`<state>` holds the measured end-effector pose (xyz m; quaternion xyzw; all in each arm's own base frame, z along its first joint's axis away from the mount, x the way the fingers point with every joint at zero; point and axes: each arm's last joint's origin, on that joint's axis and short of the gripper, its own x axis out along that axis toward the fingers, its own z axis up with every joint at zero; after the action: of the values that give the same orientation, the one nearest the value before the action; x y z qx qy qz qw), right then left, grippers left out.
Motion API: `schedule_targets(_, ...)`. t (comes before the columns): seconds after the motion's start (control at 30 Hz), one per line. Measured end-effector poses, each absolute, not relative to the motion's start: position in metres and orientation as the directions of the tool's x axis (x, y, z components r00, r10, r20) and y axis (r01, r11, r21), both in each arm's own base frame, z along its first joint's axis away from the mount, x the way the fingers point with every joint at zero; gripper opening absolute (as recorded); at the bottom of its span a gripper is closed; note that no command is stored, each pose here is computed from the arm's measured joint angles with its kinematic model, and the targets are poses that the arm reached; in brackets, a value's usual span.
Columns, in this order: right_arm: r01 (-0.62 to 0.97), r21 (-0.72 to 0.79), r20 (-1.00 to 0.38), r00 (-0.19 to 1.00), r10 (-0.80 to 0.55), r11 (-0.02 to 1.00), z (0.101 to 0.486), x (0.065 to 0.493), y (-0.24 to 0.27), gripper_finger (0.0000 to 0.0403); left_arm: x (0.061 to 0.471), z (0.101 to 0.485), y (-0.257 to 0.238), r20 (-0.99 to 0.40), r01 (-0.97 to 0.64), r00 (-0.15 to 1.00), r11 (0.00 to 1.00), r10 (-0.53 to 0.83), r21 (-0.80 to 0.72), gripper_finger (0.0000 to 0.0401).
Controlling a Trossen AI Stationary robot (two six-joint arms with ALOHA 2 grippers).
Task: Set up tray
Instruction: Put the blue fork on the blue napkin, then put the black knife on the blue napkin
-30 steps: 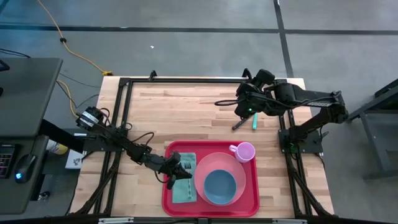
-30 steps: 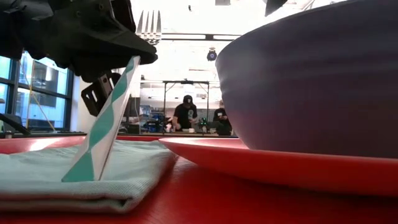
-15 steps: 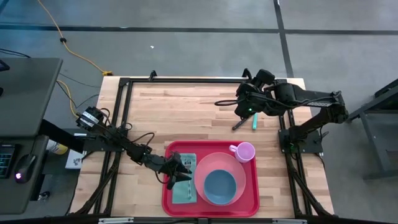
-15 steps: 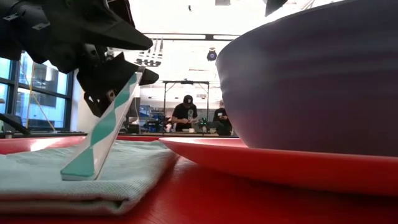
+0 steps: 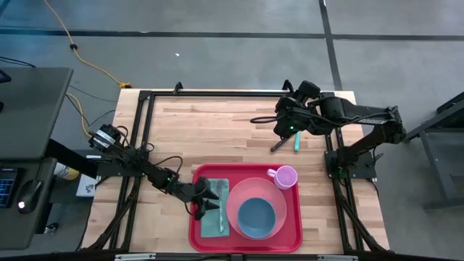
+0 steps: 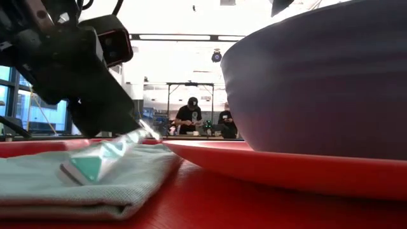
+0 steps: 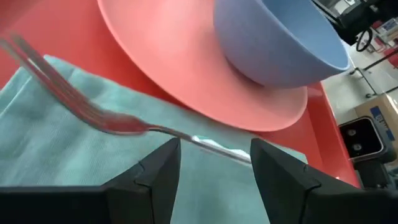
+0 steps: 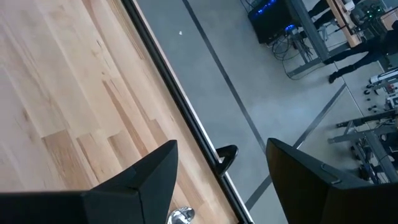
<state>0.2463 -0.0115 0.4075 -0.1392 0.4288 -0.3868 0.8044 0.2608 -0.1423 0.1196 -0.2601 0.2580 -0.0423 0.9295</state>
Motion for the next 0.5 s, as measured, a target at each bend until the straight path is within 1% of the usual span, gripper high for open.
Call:
schedule_targets(0.33,0.505,-0.555,-0.582,0.333,-0.742,0.661,0.408,0.246,-0.011,0.0224,0.261,0.121,-0.142,-0.452,-0.051,0.868,0.867,-0.207,-0.495,0.0225)
schedule_targets(0.4,0.504,-0.555,-0.582,0.333,-0.742,0.662,0.408,0.246,-0.011,0.0224,0.260,0.124,-0.142,-0.445,-0.023,0.871,0.886,-0.209,-0.463,0.0225)
schedule_targets(0.5,0.502,-0.556,-0.583,0.332,-0.741,0.663,0.407,0.246,-0.011,0.0224,0.265,0.139,-0.135,-0.396,0.029,0.897,0.921,-0.195,-0.389,0.0225)
